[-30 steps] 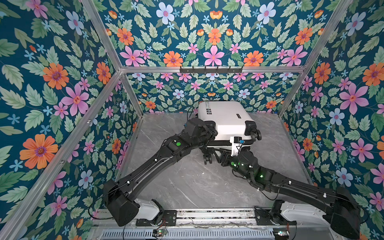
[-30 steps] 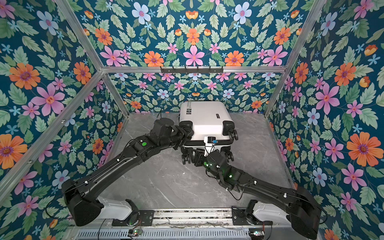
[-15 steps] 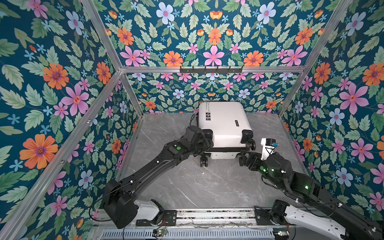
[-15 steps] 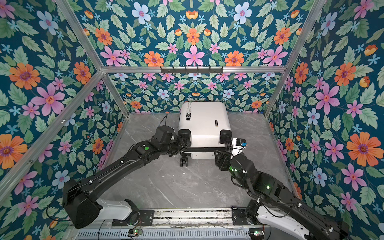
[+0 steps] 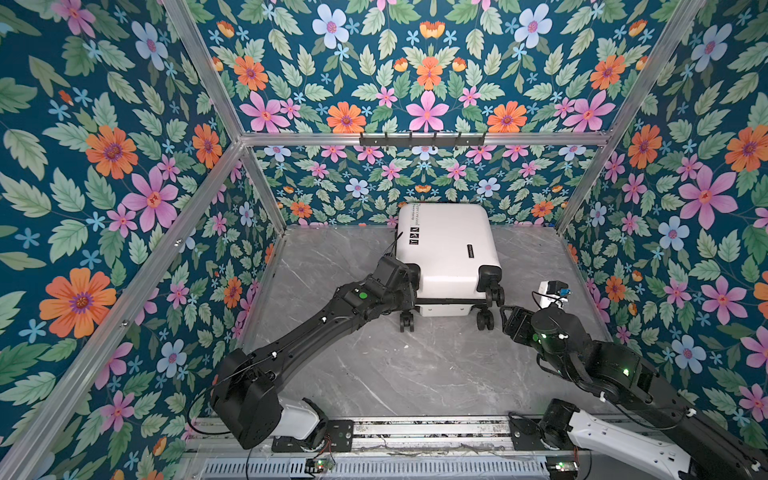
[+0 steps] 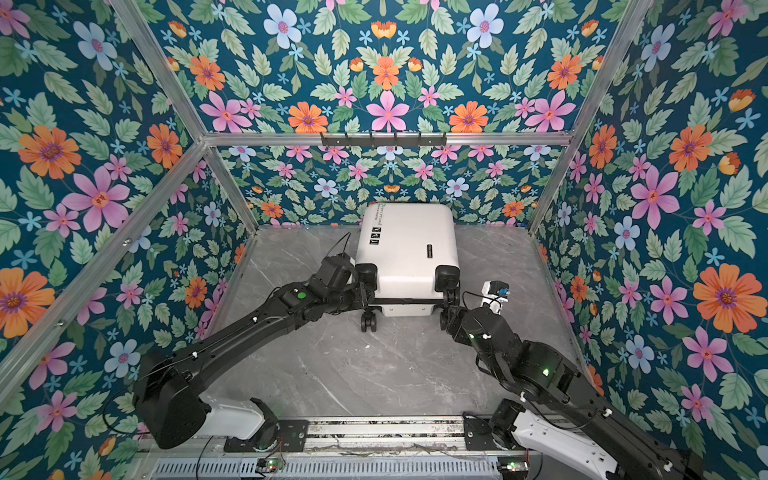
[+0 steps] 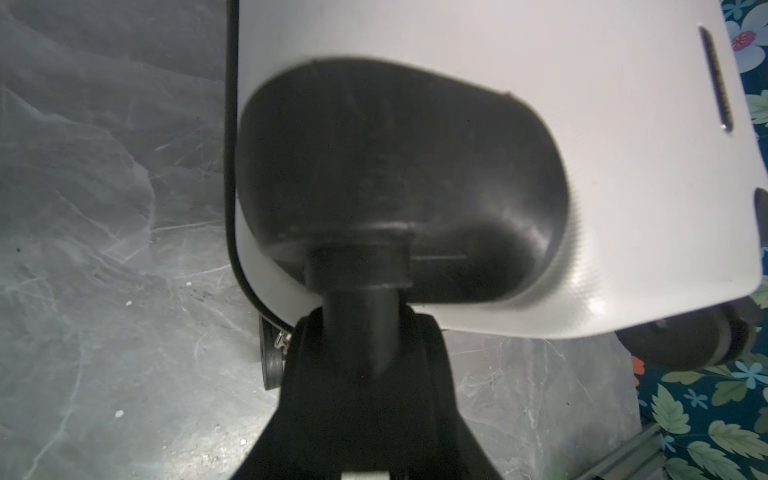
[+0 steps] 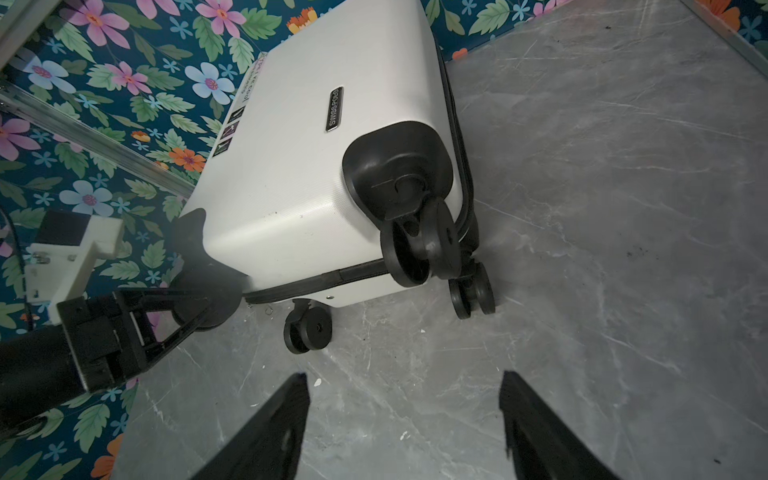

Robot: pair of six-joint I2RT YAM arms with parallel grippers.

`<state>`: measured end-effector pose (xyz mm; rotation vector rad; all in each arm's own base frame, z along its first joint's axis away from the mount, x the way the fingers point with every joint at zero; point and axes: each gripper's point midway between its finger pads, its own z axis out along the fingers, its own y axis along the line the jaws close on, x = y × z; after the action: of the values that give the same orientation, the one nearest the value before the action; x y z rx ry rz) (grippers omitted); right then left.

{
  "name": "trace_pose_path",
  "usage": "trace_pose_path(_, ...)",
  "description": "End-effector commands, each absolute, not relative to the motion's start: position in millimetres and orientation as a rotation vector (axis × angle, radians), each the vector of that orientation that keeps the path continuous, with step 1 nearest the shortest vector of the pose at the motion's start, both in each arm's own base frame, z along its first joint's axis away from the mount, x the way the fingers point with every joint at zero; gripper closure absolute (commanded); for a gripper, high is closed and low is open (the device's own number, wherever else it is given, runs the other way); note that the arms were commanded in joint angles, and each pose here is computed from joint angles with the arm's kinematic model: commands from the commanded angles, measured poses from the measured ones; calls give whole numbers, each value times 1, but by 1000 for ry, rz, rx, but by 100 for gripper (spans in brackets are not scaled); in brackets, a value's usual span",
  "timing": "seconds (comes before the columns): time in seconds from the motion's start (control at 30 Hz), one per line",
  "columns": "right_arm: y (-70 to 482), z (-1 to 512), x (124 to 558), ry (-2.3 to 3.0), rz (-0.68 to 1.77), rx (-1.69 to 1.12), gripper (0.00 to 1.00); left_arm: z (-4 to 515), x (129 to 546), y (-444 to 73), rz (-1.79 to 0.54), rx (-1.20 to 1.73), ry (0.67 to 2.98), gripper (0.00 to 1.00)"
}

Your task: Pack the luggage

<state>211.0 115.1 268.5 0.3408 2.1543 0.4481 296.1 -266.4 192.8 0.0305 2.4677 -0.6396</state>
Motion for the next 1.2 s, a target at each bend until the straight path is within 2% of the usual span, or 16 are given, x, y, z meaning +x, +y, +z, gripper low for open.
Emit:
trace_pose_path(0.0,115,272,216,2144,441,371,25,200,306,-261,-573,107,2375,76)
trace_pose_path(0.1,122,273,220,2171,425,348,25,205,304,-248,-564,64,2319,47)
trace_pose_path(0.2,128,276,223,2202,396,309,25,219,300,-228,-552,-10,2222,35)
trace_pose_path(0.37,140,281,233,2243,404,255,23,231,289,-186,-495,-117,2072,30)
trace_pose_path(0.53,132,274,248,2326,499,359,24,220,276,-160,-477,-152,1995,25)
trace_pose_path(0.7,125,282,261,2314,462,330,24,221,275,-138,-374,-236,1992,5)
trace_pose_path(0.87,118,274,268,2340,431,343,24,215,282,-141,-265,-164,2051,6)
trace_pose_path(0.93,113,271,271,2341,431,370,24,208,281,-153,-271,-64,2100,7)
trace_pose_path(1.17,92,274,279,2325,474,454,22,185,277,-158,-370,-65,2049,9)
